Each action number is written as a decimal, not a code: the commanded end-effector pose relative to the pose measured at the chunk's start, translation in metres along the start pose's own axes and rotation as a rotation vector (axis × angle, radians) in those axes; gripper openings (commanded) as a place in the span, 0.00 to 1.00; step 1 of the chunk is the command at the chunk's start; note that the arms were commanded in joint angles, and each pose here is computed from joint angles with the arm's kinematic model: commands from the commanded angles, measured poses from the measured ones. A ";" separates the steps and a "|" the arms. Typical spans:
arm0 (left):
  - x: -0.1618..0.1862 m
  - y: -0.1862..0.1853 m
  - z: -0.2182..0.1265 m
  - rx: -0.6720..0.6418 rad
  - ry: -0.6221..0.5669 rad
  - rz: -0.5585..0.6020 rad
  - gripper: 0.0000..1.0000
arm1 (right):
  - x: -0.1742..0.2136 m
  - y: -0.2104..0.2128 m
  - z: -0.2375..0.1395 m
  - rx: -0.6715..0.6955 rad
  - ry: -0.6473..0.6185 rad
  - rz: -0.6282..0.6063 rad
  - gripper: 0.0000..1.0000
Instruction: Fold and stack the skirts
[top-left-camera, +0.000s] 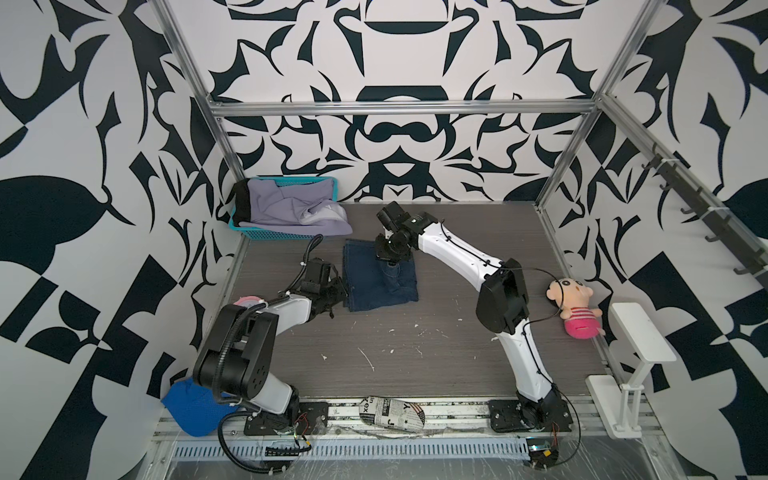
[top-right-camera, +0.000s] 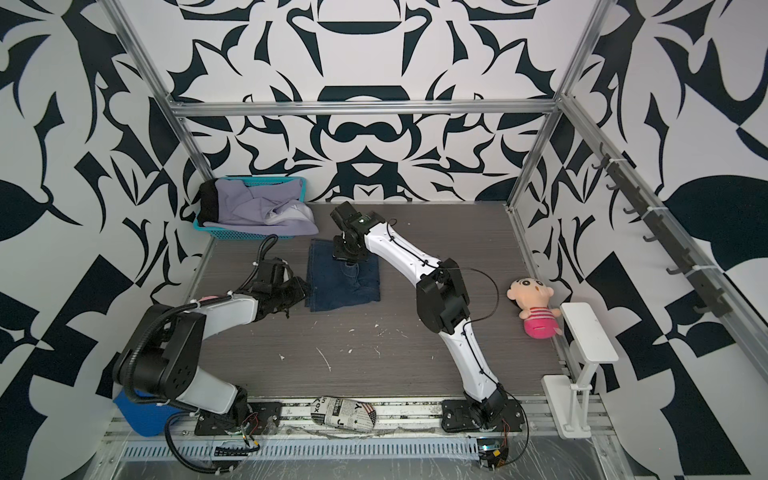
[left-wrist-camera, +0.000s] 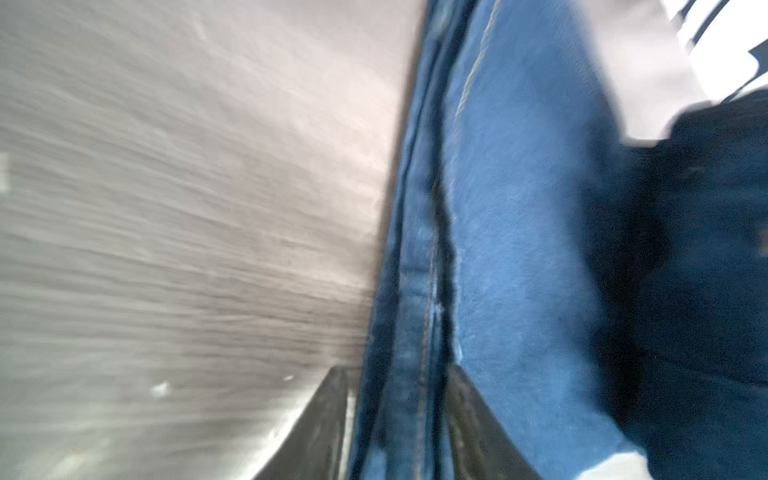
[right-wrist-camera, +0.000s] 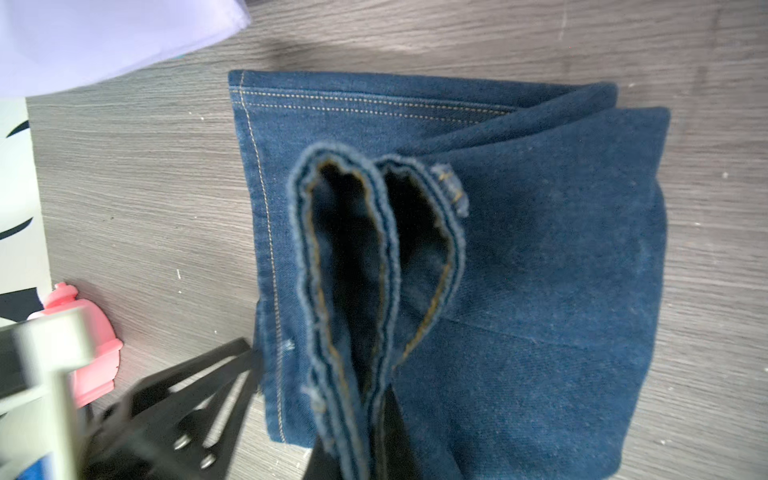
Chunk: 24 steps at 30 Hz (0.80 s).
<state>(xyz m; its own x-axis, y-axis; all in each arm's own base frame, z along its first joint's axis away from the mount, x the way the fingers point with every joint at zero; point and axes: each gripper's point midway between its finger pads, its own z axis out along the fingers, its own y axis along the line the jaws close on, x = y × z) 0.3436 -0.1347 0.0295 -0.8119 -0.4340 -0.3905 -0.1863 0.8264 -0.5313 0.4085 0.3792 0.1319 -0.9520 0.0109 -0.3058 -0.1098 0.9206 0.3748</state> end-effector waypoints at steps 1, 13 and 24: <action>0.008 -0.005 0.006 0.053 0.022 -0.029 0.36 | -0.007 0.022 -0.013 -0.050 -0.036 -0.013 0.01; 0.013 0.004 0.008 0.022 0.028 -0.013 0.33 | -0.005 0.056 0.004 -0.228 0.015 0.060 0.33; 0.004 0.001 -0.013 -0.006 -0.013 0.002 0.33 | -0.025 0.124 -0.022 -0.564 0.035 0.145 0.41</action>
<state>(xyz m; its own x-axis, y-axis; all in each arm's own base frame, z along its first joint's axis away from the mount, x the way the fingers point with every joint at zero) 0.3425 -0.1366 0.0316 -0.8040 -0.4445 -0.3950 -0.1776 0.8135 -0.5539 0.4123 0.4623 0.1311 -0.9860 0.0976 -0.1351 -0.0252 0.7140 0.6997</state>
